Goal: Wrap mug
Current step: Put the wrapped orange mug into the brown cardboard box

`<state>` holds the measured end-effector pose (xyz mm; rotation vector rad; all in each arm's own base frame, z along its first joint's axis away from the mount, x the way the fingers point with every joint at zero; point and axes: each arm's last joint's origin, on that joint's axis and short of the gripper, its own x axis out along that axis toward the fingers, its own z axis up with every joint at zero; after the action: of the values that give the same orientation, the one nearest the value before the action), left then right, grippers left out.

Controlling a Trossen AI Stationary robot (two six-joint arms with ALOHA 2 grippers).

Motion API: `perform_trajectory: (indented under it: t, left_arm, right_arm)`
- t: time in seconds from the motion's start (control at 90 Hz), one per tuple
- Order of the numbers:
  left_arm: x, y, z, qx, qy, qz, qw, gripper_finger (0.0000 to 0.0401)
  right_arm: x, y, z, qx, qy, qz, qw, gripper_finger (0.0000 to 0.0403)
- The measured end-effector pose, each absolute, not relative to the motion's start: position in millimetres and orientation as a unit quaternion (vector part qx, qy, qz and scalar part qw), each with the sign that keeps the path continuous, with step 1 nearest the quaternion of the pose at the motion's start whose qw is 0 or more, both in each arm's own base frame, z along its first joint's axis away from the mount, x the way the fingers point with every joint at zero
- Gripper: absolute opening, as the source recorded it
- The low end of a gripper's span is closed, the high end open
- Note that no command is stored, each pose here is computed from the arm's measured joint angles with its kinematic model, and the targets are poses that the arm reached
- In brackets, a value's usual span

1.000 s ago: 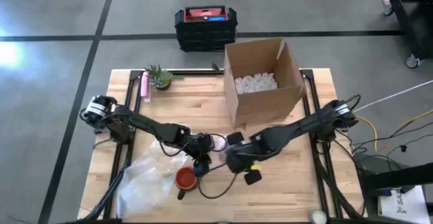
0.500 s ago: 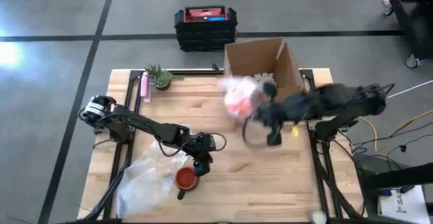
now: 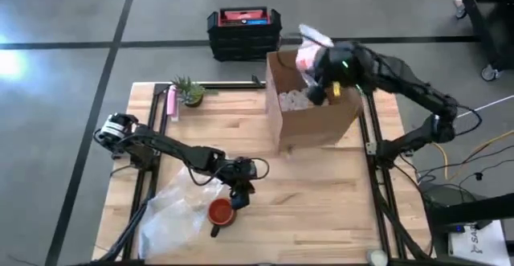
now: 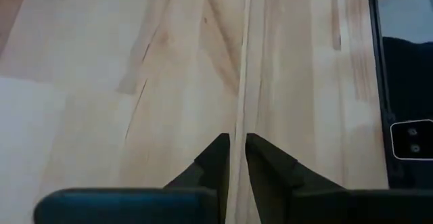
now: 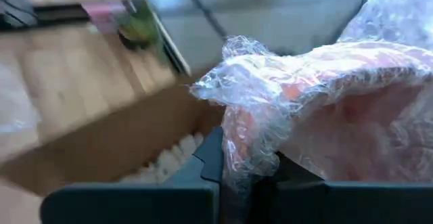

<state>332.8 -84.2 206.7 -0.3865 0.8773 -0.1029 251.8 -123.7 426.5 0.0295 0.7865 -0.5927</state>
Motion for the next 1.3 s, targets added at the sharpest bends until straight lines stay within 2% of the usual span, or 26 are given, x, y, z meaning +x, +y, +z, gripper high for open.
perform_trajectory:
  t: [0.144, 0.3, 0.5, 0.911, 1.067, 1.3]
  left_arm:
    - [332.8, -84.2, 206.6, -0.185, 0.422, -0.050, 0.886, 0.0036]
    - [332.7, -84.5, 206.6, -0.185, 0.422, -0.050, 0.886, 0.0036]
    - [332.0, -87.8, 206.0, -0.187, 0.424, -0.052, 0.884, 0.0036]
    - [331.4, -89.9, 206.0, -0.193, 0.426, -0.051, 0.883, 0.0036]
    - [331.4, -90.3, 206.1, -0.193, 0.425, -0.052, 0.883, 0.0036]
    - [331.5, -90.2, 206.2, -0.193, 0.425, -0.052, 0.883, 0.0036]
  right_arm:
    - [257.3, -167.7, 391.3, 0.096, 0.450, -0.285, 0.841, 0.0009]
    - [267.0, -192.3, 355.8, 0.146, 0.520, -0.264, 0.799, 0.0009]
    - [284.7, -203.0, 324.3, 0.187, 0.556, -0.213, 0.781, 0.0009]
    - [302.2, -204.7, 255.5, 0.227, 0.621, -0.194, 0.724, 0.0012]
    - [299.9, -202.2, 231.6, 0.239, 0.633, -0.180, 0.714, 0.0050]
    - [301.3, -201.0, 221.6, 0.244, 0.623, -0.171, 0.723, 0.0149]
